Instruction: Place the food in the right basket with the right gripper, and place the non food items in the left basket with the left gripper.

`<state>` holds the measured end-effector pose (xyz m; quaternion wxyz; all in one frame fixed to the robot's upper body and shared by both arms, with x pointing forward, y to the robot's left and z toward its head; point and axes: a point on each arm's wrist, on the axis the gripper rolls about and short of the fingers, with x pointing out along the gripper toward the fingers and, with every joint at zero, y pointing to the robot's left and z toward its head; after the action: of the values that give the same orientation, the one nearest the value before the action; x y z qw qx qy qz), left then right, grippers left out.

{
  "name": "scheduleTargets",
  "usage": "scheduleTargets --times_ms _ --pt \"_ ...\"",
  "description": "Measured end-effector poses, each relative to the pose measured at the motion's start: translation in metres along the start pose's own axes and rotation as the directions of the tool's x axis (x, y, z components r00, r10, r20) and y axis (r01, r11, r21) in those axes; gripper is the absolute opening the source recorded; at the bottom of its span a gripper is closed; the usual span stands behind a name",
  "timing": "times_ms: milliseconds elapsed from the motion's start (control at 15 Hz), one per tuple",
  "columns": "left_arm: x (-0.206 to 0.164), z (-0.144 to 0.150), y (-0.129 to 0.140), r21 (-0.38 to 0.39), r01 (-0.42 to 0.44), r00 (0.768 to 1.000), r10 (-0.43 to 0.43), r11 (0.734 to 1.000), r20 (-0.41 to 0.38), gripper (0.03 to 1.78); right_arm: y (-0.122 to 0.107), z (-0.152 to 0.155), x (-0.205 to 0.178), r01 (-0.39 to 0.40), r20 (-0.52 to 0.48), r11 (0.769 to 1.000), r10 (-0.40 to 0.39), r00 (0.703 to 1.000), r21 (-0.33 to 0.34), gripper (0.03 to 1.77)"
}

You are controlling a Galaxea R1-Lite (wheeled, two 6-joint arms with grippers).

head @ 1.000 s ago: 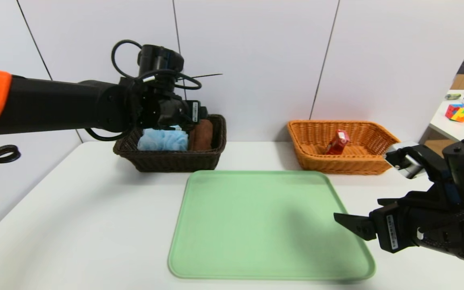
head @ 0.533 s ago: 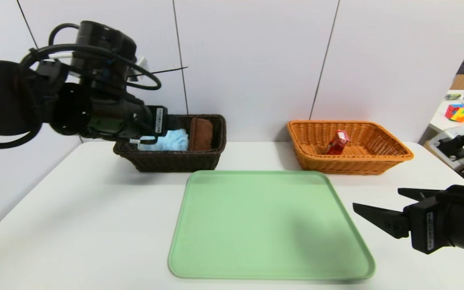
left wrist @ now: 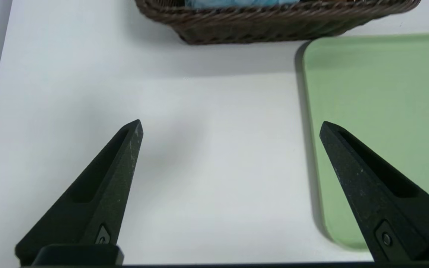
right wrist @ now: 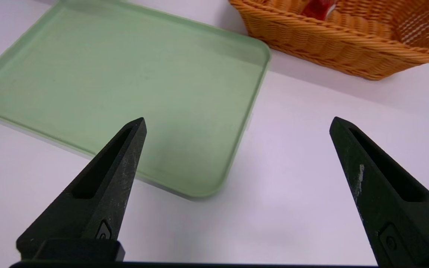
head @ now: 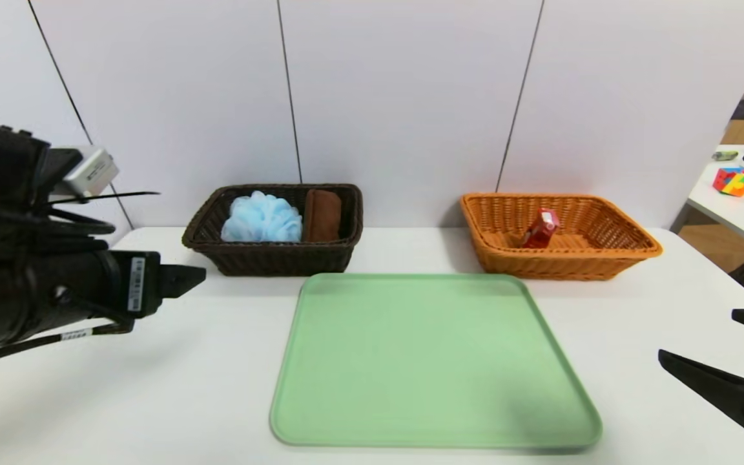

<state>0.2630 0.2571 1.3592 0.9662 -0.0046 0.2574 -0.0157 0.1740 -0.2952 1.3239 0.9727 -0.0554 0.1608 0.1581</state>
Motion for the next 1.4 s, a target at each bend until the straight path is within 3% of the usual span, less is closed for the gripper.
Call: scheduleTargets --times_ms 267,600,867,1400 --pt "-0.021 -0.031 0.018 -0.011 -0.013 1.0 0.013 1.0 0.005 1.69 -0.008 -0.013 -0.022 0.061 0.064 0.997 -0.058 0.996 -0.047 1.7" --pt "-0.037 -0.062 0.04 -0.049 -0.06 0.997 0.061 0.997 0.036 1.69 -0.015 -0.024 -0.04 0.159 0.119 0.987 -0.156 0.98 -0.015 1.7" --pt "-0.051 -0.082 0.055 -0.093 -0.093 0.992 0.101 0.991 0.076 1.69 -0.018 -0.038 -0.053 0.267 0.151 0.963 -0.268 0.952 0.028 1.7" --pt "-0.074 -0.133 0.073 -0.049 -0.115 0.976 0.122 0.992 0.18 1.69 -0.015 -0.062 -0.068 0.357 0.169 0.933 -0.358 0.918 0.038 1.7"
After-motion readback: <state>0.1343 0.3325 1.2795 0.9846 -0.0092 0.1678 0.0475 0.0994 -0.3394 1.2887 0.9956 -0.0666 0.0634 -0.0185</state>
